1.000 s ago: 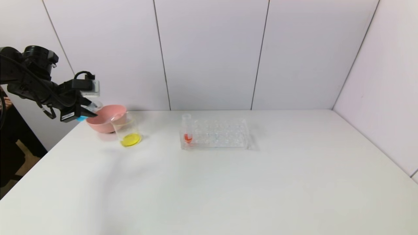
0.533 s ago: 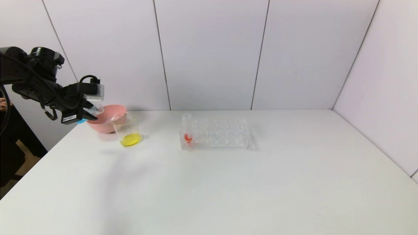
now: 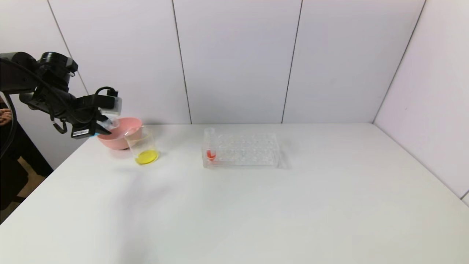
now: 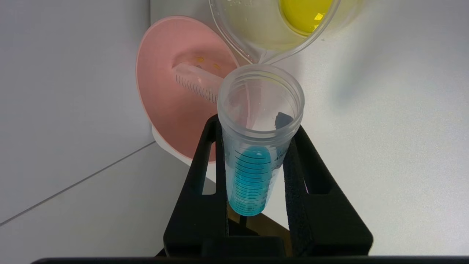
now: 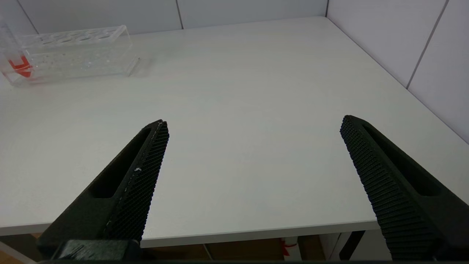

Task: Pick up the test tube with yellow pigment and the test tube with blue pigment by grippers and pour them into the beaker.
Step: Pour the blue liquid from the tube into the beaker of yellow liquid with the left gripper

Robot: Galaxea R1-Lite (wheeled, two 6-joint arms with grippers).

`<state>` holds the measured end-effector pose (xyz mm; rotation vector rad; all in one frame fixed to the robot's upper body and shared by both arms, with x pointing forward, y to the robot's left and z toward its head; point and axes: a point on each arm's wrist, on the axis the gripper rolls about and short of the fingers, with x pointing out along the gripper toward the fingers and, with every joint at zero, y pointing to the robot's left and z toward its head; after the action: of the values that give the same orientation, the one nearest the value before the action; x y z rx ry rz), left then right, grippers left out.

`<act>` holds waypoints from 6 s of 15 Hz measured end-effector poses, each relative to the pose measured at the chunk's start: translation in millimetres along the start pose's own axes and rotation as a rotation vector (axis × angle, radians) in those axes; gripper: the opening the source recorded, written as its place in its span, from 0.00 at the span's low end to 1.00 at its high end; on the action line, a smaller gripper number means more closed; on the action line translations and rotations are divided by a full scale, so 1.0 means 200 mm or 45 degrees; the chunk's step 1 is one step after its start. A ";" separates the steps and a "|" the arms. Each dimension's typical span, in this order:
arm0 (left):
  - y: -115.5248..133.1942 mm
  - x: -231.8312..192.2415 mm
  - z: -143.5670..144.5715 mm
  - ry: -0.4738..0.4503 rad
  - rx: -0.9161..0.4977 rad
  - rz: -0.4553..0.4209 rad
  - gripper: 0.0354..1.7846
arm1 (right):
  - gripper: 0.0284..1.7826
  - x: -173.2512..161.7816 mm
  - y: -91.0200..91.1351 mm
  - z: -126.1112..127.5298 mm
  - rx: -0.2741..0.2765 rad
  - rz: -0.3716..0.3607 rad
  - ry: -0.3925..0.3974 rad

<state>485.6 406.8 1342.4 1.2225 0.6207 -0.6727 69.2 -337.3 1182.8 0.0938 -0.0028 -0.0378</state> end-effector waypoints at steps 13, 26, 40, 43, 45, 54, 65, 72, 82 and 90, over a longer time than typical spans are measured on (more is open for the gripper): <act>0.00 0.03 0.04 0.032 0.022 -0.007 0.24 | 0.96 0.00 0.00 0.00 0.000 -0.001 0.000; 0.00 0.10 0.11 0.125 0.094 0.001 0.24 | 0.96 0.00 0.00 0.00 0.000 -0.001 0.000; 0.01 0.13 0.14 0.207 0.196 0.020 0.24 | 0.96 0.00 0.00 0.00 0.000 -0.001 0.000; 0.01 0.13 0.15 0.205 0.186 0.025 0.24 | 0.96 0.00 0.00 0.00 0.001 -0.001 0.000; 0.01 0.13 0.15 0.204 0.181 0.029 0.24 | 0.96 0.00 0.00 0.00 0.001 -0.001 0.000; 0.00 0.16 0.18 0.285 0.131 0.034 0.24 | 0.96 0.00 0.00 0.00 0.001 -0.001 0.000; -0.02 0.19 0.20 0.317 0.157 -0.012 0.24 | 0.96 0.00 0.00 0.00 0.001 -0.001 0.000; -0.02 0.19 0.24 0.366 0.201 -0.009 0.24 | 0.96 0.00 0.00 0.00 0.001 -0.001 0.000; -0.03 0.19 0.27 0.422 0.220 0.003 0.24 | 0.96 0.00 0.00 0.00 0.001 -0.001 0.000; -0.02 0.18 0.28 0.436 0.222 0.011 0.24 | 0.96 0.00 0.00 0.00 0.000 -0.001 0.000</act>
<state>509.5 346.7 1325.5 1.5189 0.8530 -0.5211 69.2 -337.4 1182.8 0.0938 -0.0029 -0.0382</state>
